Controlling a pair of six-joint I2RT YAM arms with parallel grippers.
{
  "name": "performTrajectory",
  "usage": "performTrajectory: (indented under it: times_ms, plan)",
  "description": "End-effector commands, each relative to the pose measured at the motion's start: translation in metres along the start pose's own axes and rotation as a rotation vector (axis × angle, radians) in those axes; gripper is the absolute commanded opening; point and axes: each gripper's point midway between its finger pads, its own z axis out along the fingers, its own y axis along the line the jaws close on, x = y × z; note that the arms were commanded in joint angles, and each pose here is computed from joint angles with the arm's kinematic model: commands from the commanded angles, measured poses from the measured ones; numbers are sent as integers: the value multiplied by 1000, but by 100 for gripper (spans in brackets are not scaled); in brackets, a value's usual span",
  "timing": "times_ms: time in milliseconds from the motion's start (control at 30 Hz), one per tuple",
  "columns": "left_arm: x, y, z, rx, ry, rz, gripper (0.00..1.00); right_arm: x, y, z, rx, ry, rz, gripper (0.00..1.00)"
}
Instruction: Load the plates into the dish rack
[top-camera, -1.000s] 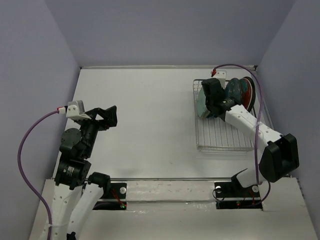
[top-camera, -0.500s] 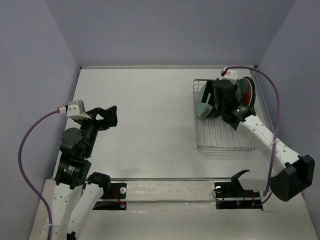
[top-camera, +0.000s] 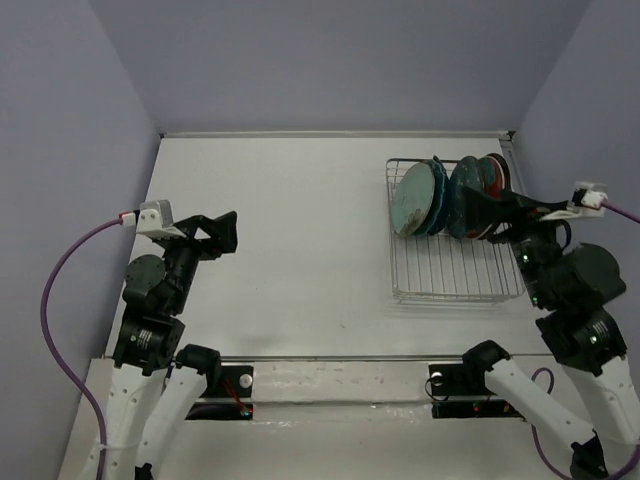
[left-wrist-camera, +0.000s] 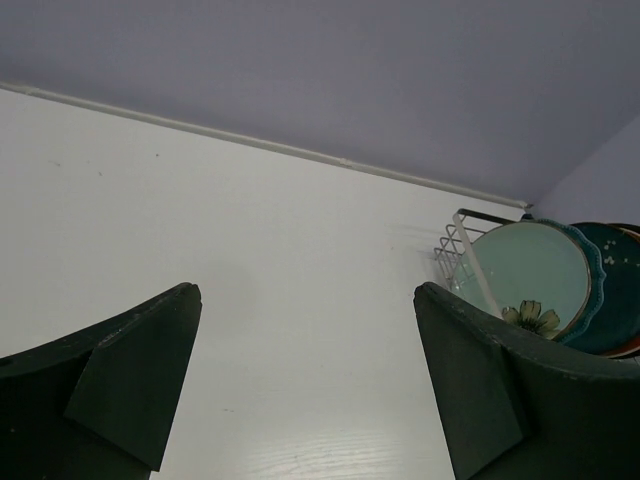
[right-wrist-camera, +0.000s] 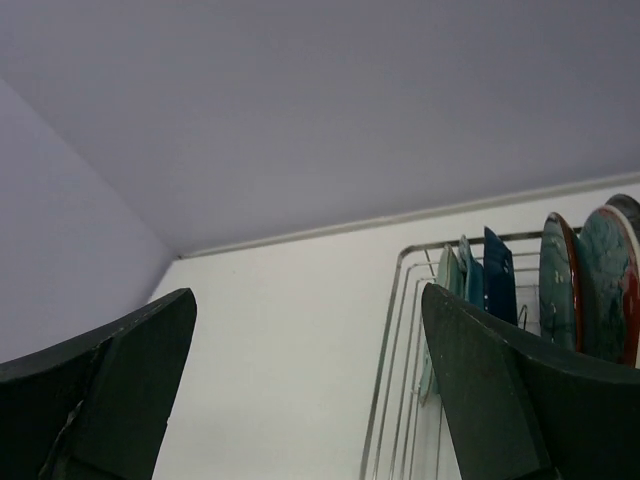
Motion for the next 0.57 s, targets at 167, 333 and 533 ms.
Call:
performTrajectory:
  times_ms: [167,333,533]
  plan:
    - [-41,-30,-25,178,-210,-20,99,-68,-25,-95,-21,-333,101,100]
    - [-42,-37,-28,224,-227,-6,99,-47,-36,-92,6,-316,91,100]
    - [-34,-35,-19,206,-183,-1,99,-20,-14,-65,-72,-185,54,100]
